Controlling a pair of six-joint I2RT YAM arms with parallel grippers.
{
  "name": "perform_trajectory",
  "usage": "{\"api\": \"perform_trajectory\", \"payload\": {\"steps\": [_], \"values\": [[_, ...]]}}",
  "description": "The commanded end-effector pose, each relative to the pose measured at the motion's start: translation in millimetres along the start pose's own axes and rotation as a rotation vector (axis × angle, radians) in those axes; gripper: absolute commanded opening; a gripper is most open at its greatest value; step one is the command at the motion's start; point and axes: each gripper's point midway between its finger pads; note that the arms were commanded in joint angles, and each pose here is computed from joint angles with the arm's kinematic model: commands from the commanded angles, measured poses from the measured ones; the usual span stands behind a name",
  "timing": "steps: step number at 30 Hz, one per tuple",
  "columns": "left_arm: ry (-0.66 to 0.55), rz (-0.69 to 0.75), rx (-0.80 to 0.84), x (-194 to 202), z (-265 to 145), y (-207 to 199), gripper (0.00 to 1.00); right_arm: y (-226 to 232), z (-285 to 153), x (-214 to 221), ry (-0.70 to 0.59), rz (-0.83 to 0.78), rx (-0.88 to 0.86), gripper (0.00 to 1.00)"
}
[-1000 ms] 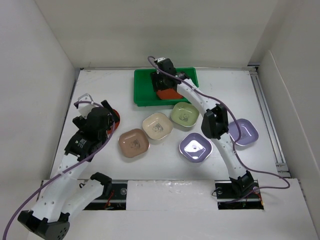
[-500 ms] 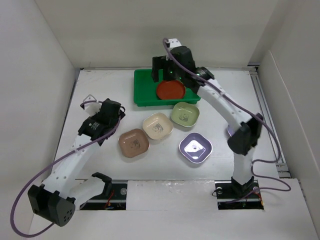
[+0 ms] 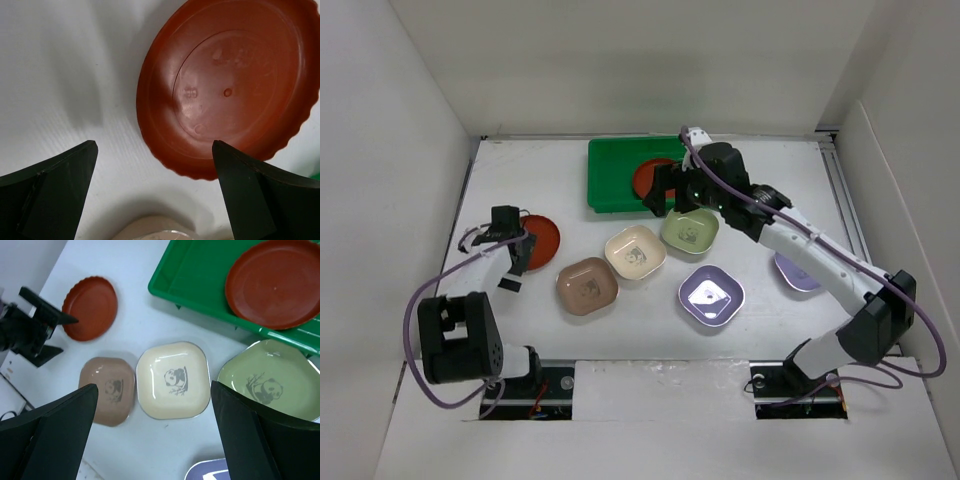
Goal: Place the plates into the plastic bin on the countertop
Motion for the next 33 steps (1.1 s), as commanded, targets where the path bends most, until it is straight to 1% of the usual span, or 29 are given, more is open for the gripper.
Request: {"api": "perform_trajectory", "payload": {"steps": [1,3,4,7,8,9,10,12,13,14,15,16,17,20,21,22,24,25,26,27,29,31,32,33], "values": [[0.027,-0.066,0.008,8,18,-12,1.00,22,-27,-34,-0.131,0.000,-0.084,1.00],[0.022,-0.080,-0.015,11,28,-10,0.98,23,-34,-37,-0.146,-0.001,-0.087,1.00],[0.024,-0.079,-0.052,13,40,-4,0.96,23,-36,-29,-0.133,-0.001,-0.095,1.00],[0.058,-0.096,-0.089,19,52,2,0.85,24,-52,-28,-0.154,-0.002,-0.099,1.00],[0.063,-0.089,-0.112,22,57,6,0.82,25,-63,-36,-0.182,-0.004,-0.104,1.00],[0.064,-0.096,-0.121,23,58,10,0.68,25,-65,-34,-0.182,-0.004,-0.104,1.00],[0.064,-0.096,-0.121,24,61,10,0.60,24,-69,-37,-0.196,-0.004,-0.098,1.00],[0.065,-0.116,-0.138,27,66,16,0.39,23,-80,-39,-0.213,-0.013,-0.091,1.00],[0.063,-0.119,-0.128,27,66,13,0.24,22,-84,-42,-0.225,-0.013,-0.084,1.00],[0.063,-0.123,-0.148,26,70,18,0.20,22,-87,-41,-0.222,-0.013,-0.083,1.00],[0.078,-0.128,-0.176,28,76,24,0.07,20,-94,-43,-0.231,-0.021,-0.073,1.00],[0.079,-0.116,-0.179,28,78,23,0.07,20,-94,-43,-0.231,-0.021,-0.073,1.00],[0.092,-0.120,-0.183,28,81,24,0.00,19,-100,-44,-0.239,-0.020,-0.063,1.00],[0.097,-0.136,-0.165,16,83,14,0.00,10,-108,-49,-0.257,-0.022,-0.042,1.00],[0.089,-0.140,-0.142,8,80,3,0.00,6,-108,-47,-0.249,-0.018,-0.030,1.00],[0.083,-0.138,-0.115,2,68,-6,0.00,7,-117,-49,-0.262,-0.019,-0.032,1.00],[-0.011,-0.152,-0.068,-26,49,-25,0.00,-3,-120,-47,-0.266,-0.011,0.000,1.00],[-0.061,-0.174,0.023,-47,18,-52,0.00,-3,-128,-51,-0.289,0.001,0.006,1.00],[-0.136,-0.169,0.073,-60,-1,-66,0.00,-7,-129,-48,-0.288,0.015,0.013,1.00],[-0.171,-0.181,0.133,-70,-21,-81,0.00,-9,-129,-46,-0.282,0.017,0.027,1.00],[-0.232,-0.184,0.327,-93,-80,-125,0.00,-19,-135,-44,-0.287,0.038,0.060,1.00],[-0.213,-0.111,0.496,-84,-119,-163,0.00,-27,-134,-36,-0.269,0.054,0.085,1.00],[-0.207,-0.082,0.634,-84,-147,-197,0.00,-32,-134,-37,-0.272,0.059,0.100,1.00],[-0.140,0.033,0.711,-60,-161,-216,0.00,-34,-138,-39,-0.285,0.071,0.105,1.00]]}}
Point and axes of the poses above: each gripper's point midway between its finger pads, its own z axis out along the fingers, its own y axis along the line the jaws close on, x = y × z, and after that the axes turned 10 degrees about -z, right-handed
